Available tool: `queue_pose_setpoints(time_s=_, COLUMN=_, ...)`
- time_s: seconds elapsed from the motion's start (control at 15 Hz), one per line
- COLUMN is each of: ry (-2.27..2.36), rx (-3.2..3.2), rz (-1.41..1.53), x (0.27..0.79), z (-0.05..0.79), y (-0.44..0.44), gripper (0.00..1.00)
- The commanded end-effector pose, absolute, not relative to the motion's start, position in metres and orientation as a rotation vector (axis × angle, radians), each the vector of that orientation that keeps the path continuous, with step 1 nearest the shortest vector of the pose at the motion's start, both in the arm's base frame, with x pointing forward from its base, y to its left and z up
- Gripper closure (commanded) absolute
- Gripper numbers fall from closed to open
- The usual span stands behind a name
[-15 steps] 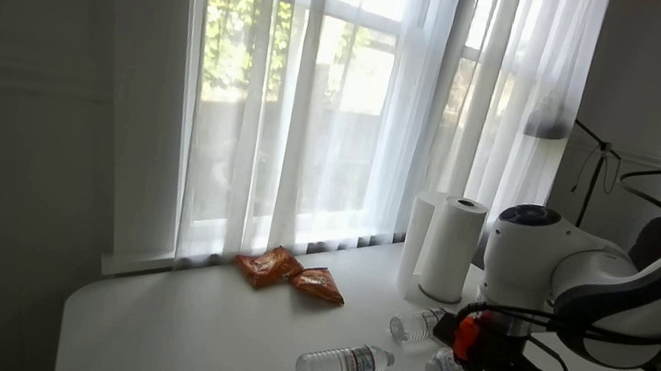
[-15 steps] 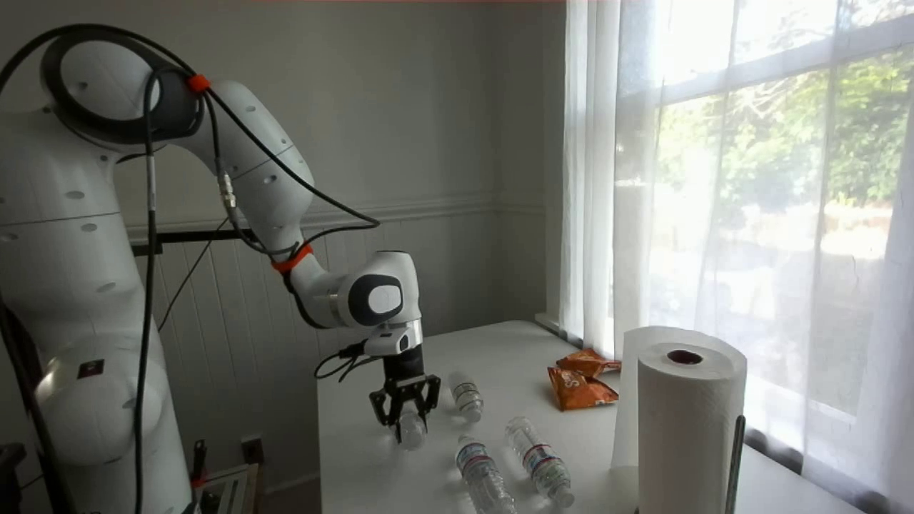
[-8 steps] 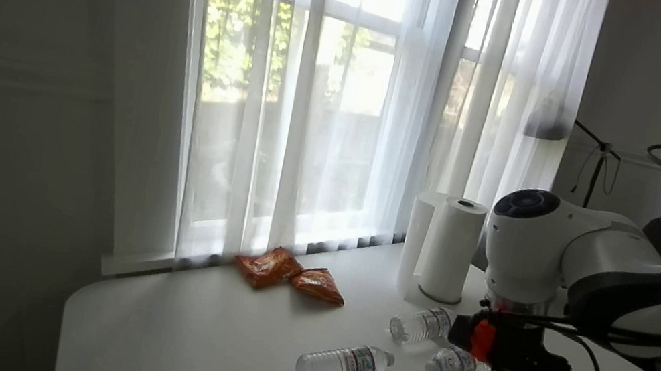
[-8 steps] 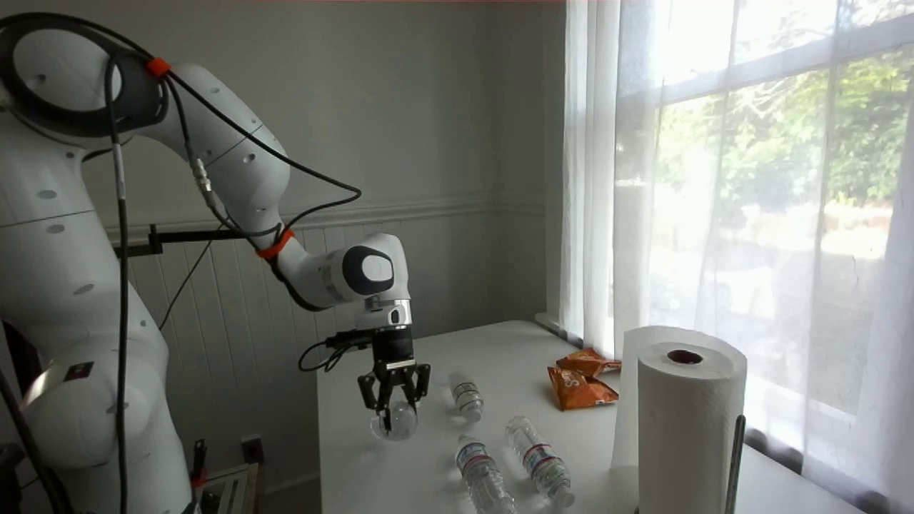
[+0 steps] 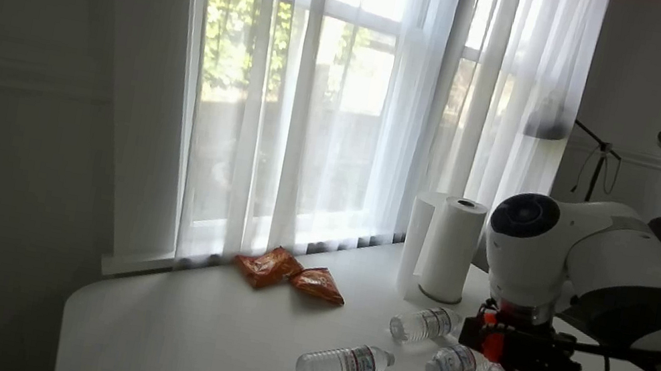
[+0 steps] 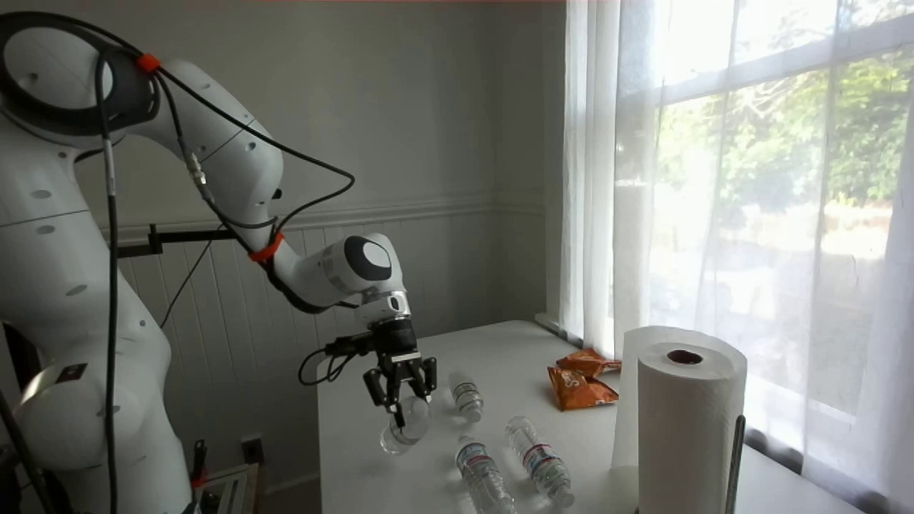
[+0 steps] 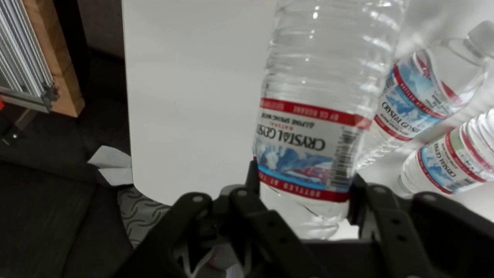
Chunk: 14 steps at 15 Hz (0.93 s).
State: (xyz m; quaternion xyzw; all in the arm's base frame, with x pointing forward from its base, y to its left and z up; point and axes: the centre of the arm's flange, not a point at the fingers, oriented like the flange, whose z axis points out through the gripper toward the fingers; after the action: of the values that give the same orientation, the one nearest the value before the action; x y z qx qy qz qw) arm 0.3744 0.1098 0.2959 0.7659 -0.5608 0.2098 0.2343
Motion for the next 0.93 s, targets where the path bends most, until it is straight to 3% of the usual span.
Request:
queue_pose_setpoints(time_s=0.0, ry=-1.499, rx=2.022, rz=0.74, x=0.376, z=0.3, y=0.107, gripper=0.77)
queue_pose_setpoints(time_s=0.47, ry=-1.378, rx=1.959, rz=0.913, x=0.379, z=0.281, y=0.107, gripper=0.77)
queue_pose_setpoints(time_s=0.53, ry=-1.392, rx=2.012, rz=0.827, x=0.376, z=0.285, y=0.103, gripper=0.77)
queue_pose_setpoints(time_s=0.6, ry=-1.382, rx=2.012, rz=0.82, x=0.376, z=0.281, y=0.103, gripper=0.52)
queue_pose_setpoints(time_s=0.87, ry=-1.373, rx=2.013, rz=0.802, x=0.375, z=0.276, y=0.102, gripper=0.52)
